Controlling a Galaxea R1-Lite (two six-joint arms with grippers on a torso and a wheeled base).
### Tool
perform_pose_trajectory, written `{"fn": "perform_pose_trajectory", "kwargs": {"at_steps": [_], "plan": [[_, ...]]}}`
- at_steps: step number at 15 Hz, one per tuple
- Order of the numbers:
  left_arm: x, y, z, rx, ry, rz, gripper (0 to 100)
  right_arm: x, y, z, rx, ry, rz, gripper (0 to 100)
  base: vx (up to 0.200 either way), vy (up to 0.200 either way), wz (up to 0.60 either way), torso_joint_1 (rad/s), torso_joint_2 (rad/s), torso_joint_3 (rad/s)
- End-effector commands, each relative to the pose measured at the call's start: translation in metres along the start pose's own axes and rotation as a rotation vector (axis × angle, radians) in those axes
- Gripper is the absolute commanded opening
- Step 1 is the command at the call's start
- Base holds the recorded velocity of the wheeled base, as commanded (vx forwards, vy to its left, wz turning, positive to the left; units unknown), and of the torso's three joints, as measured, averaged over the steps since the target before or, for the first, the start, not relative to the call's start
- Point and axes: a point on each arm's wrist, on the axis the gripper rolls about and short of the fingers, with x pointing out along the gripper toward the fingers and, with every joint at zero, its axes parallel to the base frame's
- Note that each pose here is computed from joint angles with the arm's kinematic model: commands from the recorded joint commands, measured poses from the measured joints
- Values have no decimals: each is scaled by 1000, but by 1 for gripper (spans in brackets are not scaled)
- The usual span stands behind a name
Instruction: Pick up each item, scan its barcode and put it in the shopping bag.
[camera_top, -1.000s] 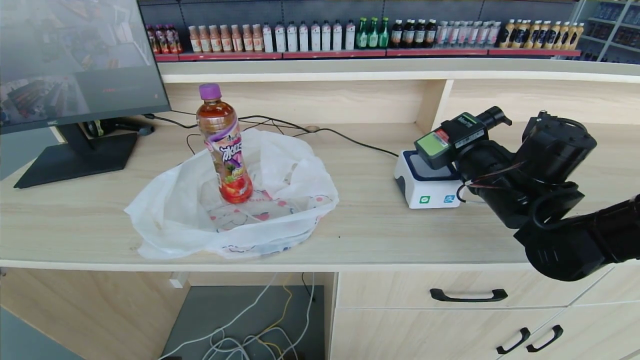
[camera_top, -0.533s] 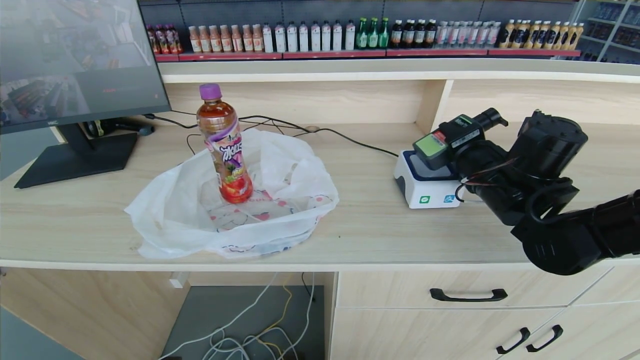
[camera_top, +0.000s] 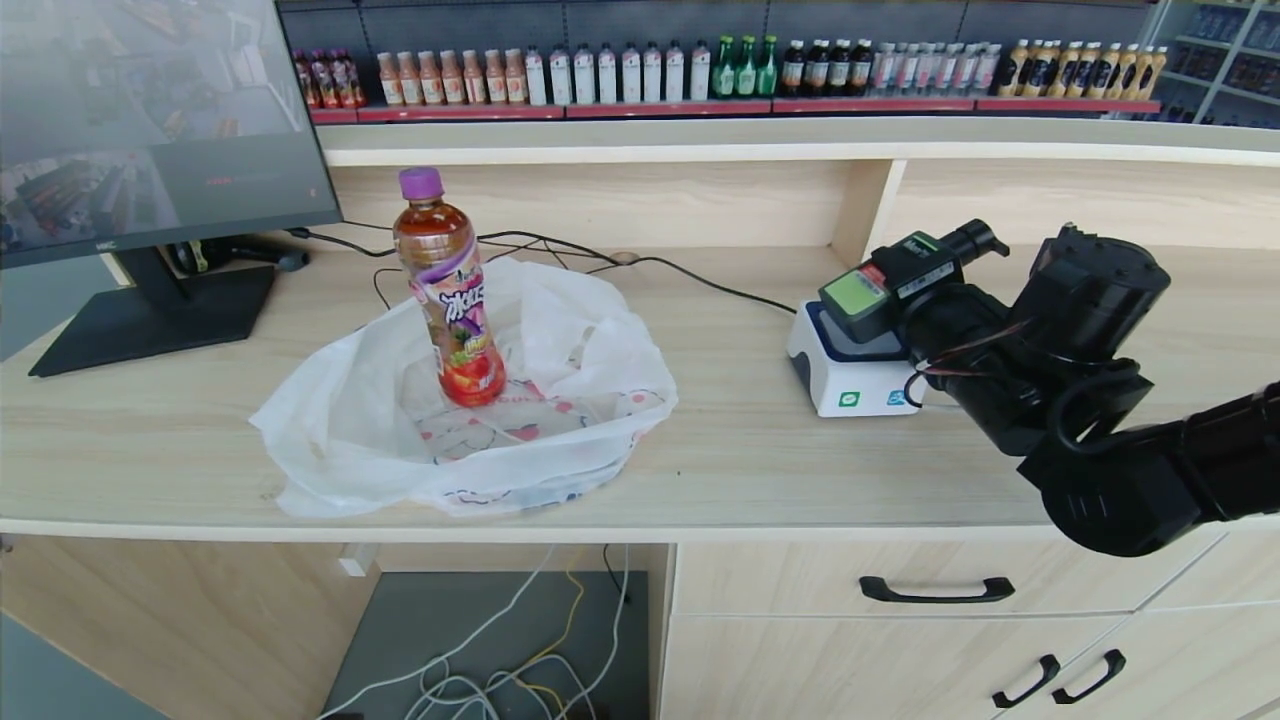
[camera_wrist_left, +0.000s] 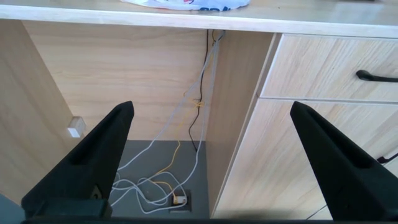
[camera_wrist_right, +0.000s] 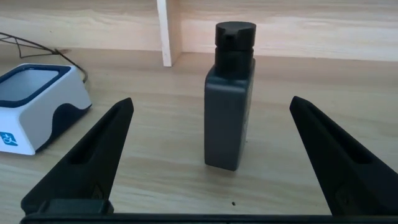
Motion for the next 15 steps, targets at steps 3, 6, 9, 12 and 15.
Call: {"fn": "perform_pose_trajectory", "kwargs": {"at_steps": [3, 6, 9, 12, 15], "plan": [[0, 0, 0, 0, 0, -1, 100, 21, 3, -23, 0, 38, 7, 100, 0, 0, 0, 0, 0, 0], [0, 0, 0, 0, 0, -1, 100, 38, 0, -20, 0, 25, -6, 100, 0, 0, 0, 0, 0, 0], [0, 0, 0, 0, 0, 1, 100, 46, -7, -19, -2, 33, -25, 100, 0, 0, 0, 0, 0, 0], [0, 0, 0, 0, 0, 1, 100, 53, -14, -18, 39, 26, -51, 100, 0, 0, 0, 0, 0, 0], [0, 0, 0, 0, 0, 1, 100, 61, -17, -14, 47, 30, -57, 100, 0, 0, 0, 0, 0, 0]]}}
